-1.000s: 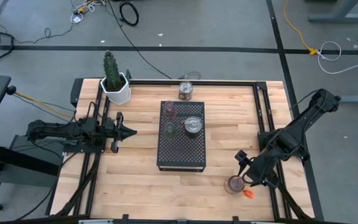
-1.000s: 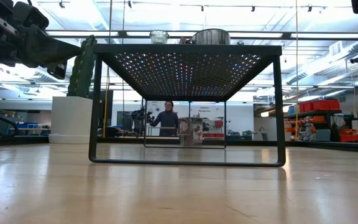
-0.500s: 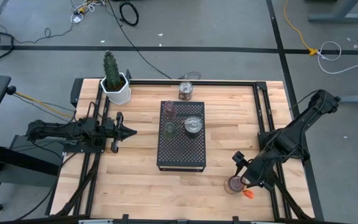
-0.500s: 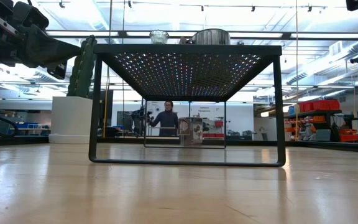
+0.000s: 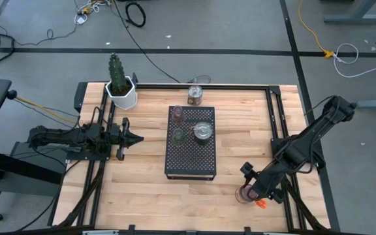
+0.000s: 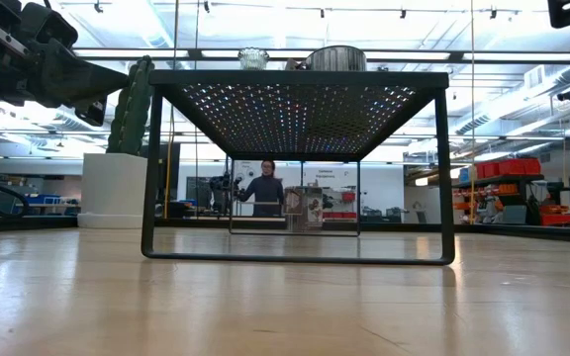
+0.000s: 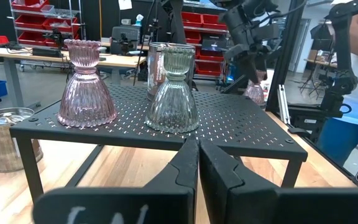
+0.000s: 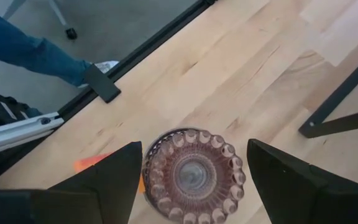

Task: Pick & Place candle stick holders
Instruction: Put the pink candle vase on the shelf

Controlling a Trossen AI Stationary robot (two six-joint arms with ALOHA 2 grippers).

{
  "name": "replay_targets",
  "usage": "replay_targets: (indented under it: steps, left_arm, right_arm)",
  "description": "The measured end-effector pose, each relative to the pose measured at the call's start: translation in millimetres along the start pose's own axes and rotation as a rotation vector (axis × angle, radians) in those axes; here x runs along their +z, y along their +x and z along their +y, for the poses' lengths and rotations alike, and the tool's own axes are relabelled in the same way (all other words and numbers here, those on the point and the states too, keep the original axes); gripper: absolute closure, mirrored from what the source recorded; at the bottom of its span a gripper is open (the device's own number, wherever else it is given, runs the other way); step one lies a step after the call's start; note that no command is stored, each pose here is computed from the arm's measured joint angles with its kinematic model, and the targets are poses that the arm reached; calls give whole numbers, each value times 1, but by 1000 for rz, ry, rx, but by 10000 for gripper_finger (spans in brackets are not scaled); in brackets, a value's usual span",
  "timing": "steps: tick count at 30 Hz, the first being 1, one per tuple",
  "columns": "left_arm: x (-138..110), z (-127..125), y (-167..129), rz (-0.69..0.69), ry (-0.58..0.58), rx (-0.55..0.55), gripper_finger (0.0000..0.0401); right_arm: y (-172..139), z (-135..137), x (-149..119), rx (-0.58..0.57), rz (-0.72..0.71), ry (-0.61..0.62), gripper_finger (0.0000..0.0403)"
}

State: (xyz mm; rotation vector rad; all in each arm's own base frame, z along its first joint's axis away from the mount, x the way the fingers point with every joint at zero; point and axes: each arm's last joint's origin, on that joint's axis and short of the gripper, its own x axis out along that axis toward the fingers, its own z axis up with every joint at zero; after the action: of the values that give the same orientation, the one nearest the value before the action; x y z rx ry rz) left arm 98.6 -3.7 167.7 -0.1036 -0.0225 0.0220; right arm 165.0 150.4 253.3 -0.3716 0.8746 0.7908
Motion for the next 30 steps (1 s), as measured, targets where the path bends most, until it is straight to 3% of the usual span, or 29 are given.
replay_targets:
  steps: [13, 30]
  left_arm:
    - [0, 0, 0, 0, 0, 0, 383]
    - [0, 0, 0, 0, 0, 0, 383]
  right_arm:
    - [4, 0, 0, 1, 11, -6, 118]
    - [4, 0, 0, 2, 11, -6, 212]
